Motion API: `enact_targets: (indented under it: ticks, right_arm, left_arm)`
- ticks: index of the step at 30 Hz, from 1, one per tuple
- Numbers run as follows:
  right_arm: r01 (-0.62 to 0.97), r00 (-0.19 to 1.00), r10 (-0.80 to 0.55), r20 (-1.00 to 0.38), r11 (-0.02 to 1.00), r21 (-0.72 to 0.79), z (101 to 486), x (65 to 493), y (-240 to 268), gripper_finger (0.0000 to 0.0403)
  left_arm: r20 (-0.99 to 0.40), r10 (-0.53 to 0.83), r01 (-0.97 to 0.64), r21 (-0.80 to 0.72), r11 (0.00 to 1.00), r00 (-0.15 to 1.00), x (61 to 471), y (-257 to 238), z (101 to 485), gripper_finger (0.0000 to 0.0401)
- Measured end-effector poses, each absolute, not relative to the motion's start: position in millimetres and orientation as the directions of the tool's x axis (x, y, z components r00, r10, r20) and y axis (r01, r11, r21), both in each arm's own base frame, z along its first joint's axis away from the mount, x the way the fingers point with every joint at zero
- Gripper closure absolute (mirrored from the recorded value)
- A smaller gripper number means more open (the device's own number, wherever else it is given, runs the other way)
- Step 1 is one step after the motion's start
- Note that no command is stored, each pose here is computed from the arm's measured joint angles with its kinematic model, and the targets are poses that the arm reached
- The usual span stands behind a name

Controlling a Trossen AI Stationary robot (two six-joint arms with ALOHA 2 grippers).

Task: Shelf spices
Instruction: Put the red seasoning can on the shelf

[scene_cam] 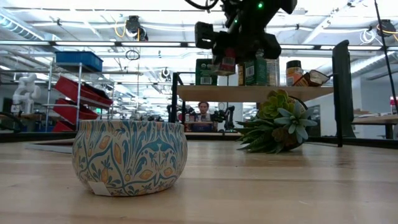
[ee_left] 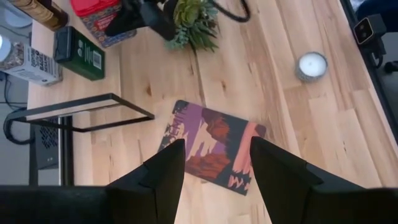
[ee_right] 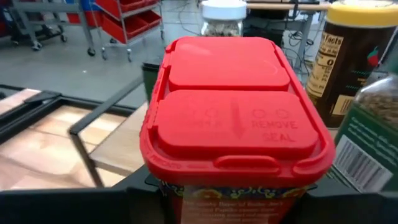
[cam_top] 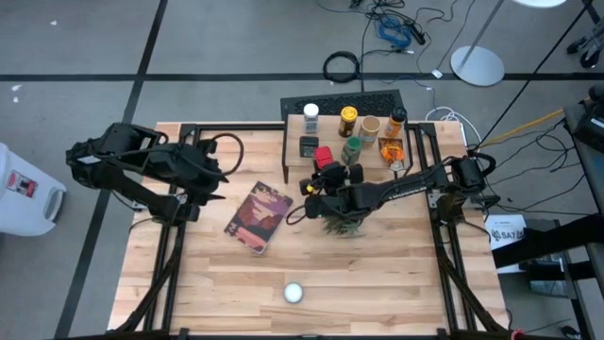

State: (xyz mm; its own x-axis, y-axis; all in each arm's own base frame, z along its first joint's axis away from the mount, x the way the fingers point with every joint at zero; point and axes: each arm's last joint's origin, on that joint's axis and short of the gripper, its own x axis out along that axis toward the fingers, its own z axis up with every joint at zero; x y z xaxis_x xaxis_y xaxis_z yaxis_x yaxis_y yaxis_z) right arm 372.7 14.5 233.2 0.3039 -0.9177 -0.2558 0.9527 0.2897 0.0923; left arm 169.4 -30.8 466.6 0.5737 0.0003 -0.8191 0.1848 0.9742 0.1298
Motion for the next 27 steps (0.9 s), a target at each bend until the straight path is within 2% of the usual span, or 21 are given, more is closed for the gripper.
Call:
enact_targets:
  ticks: [12,27]
  right_arm:
    - [0.967,0.256,-0.907,-0.334,0.242,0.083,229,370,-16,0.0251]
    - [0.977,0.212,-0.907,-0.365,0.188,0.1,228,369,-41,0.0251]
  left_arm:
    - [-0.814,-0.001,0.19,0.134,0.973,0.582,166,-30,468,0.021]
    - [-0.813,-0.001,0.2,0.142,0.97,0.582,166,-30,468,0.021]
